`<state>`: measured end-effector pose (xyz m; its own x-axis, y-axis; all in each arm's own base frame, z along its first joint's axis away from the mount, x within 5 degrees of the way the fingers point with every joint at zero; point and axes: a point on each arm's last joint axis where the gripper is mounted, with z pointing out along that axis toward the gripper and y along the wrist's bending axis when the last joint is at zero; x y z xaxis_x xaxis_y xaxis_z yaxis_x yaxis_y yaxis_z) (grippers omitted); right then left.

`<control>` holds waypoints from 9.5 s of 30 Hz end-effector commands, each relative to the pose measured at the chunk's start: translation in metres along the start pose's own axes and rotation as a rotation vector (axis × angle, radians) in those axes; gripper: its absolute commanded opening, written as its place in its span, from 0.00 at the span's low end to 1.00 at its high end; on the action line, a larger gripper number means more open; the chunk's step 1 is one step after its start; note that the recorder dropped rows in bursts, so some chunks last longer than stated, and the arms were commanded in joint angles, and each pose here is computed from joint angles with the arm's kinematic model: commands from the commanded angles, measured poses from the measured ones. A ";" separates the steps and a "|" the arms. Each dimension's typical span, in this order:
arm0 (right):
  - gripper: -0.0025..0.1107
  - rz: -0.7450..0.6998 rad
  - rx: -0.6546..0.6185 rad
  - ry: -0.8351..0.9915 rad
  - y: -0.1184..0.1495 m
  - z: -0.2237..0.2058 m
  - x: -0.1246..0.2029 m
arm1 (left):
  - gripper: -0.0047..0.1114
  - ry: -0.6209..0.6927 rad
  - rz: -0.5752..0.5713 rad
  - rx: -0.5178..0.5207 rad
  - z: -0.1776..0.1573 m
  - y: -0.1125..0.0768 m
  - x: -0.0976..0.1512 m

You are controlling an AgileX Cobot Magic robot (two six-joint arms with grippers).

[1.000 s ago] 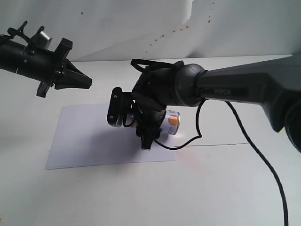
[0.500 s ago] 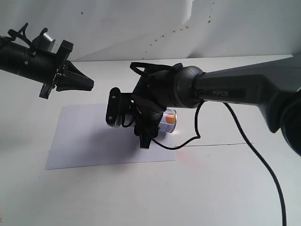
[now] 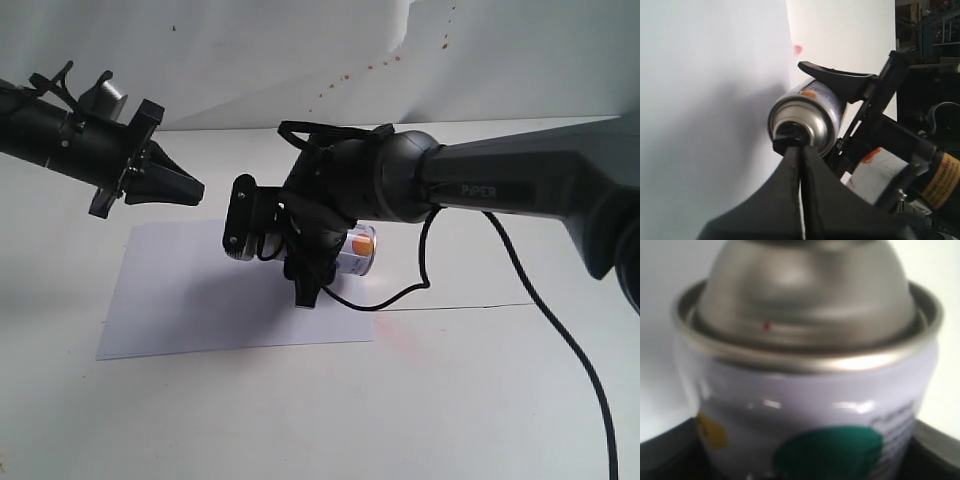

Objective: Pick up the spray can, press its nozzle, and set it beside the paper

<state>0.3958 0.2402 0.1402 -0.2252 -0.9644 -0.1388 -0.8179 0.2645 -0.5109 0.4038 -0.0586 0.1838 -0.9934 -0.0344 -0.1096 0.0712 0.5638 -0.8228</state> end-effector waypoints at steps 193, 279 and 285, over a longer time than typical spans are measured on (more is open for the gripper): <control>0.02 1.057 0.419 -0.858 -0.010 -0.021 0.153 | 0.04 -1.383 0.638 -0.622 -0.125 -0.066 0.317; 0.76 1.039 0.402 -0.803 -0.055 0.027 0.128 | 0.04 -1.383 0.638 -0.622 -0.125 -0.066 0.317; 0.76 1.034 0.411 -0.815 -0.065 0.007 0.125 | 0.04 -1.383 0.638 -0.622 -0.125 -0.066 0.317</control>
<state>0.4250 0.1041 0.1360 -0.1518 -0.0824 -0.9850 -0.2187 0.9746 -0.0479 0.0736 -0.0034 0.2742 0.0333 -0.1558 -0.9872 0.0289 0.9875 -0.1548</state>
